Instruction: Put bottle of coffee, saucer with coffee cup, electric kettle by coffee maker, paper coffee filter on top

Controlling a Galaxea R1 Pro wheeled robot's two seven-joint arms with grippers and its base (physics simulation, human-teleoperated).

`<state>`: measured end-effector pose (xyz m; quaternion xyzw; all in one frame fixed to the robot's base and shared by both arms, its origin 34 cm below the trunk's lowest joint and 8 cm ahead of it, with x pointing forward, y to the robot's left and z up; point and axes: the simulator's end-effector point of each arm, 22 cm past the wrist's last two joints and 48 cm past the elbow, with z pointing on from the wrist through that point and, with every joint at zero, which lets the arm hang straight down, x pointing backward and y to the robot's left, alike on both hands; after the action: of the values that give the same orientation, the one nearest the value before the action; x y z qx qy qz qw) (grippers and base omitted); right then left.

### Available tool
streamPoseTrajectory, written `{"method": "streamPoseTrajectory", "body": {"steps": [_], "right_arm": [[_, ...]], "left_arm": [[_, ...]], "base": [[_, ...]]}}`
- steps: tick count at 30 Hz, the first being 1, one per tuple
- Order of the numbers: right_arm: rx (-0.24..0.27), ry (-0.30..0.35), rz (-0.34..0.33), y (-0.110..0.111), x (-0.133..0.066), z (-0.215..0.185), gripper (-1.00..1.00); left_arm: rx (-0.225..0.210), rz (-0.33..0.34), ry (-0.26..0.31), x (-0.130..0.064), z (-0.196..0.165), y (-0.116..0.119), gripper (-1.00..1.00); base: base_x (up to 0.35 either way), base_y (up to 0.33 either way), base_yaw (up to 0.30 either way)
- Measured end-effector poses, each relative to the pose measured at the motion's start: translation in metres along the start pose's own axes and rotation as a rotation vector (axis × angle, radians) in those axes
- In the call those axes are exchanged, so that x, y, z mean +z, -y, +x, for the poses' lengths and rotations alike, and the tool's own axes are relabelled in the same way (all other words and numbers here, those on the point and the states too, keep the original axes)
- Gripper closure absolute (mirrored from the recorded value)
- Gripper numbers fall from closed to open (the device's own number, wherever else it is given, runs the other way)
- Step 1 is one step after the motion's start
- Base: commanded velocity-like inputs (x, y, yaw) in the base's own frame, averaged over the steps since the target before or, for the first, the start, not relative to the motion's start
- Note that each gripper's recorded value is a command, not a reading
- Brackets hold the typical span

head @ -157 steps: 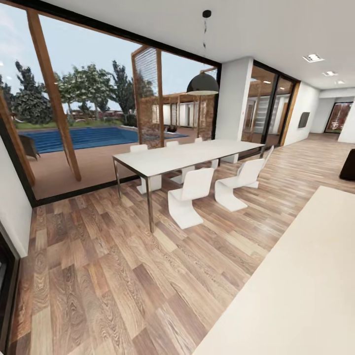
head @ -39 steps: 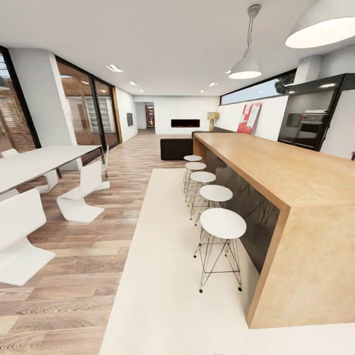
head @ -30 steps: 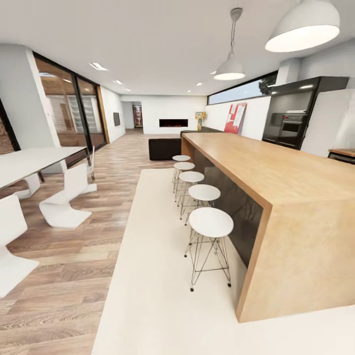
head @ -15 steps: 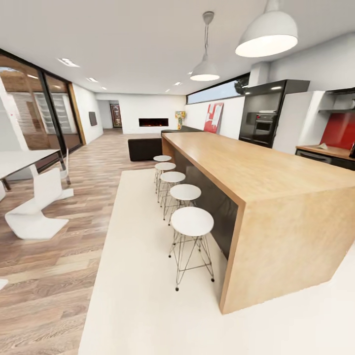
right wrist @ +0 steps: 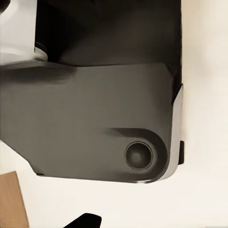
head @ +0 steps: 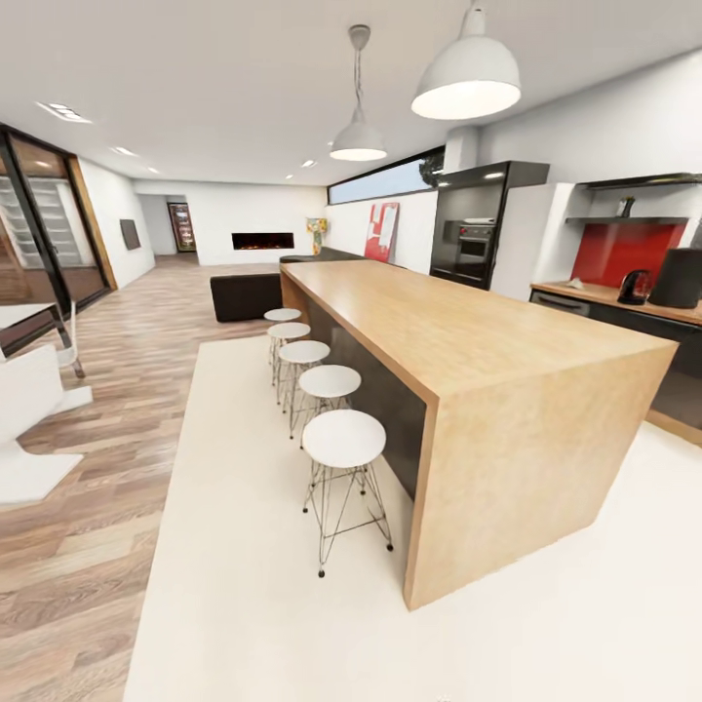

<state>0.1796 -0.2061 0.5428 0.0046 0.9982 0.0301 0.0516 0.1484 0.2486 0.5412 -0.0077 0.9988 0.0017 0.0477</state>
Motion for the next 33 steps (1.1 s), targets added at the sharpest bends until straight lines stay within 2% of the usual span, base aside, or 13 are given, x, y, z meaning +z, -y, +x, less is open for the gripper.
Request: {"method": "streamPoseTrajectory", "body": {"steps": [33], "right_arm": [[-0.004,-0.013,-0.001,-0.002,-0.038,0.009,-1.0]], "left_arm": [[0.001,-0.002,-0.013,-0.038,0.009,-0.001,-1.0]], "base": [[0.0,0.0,-0.268]]}}
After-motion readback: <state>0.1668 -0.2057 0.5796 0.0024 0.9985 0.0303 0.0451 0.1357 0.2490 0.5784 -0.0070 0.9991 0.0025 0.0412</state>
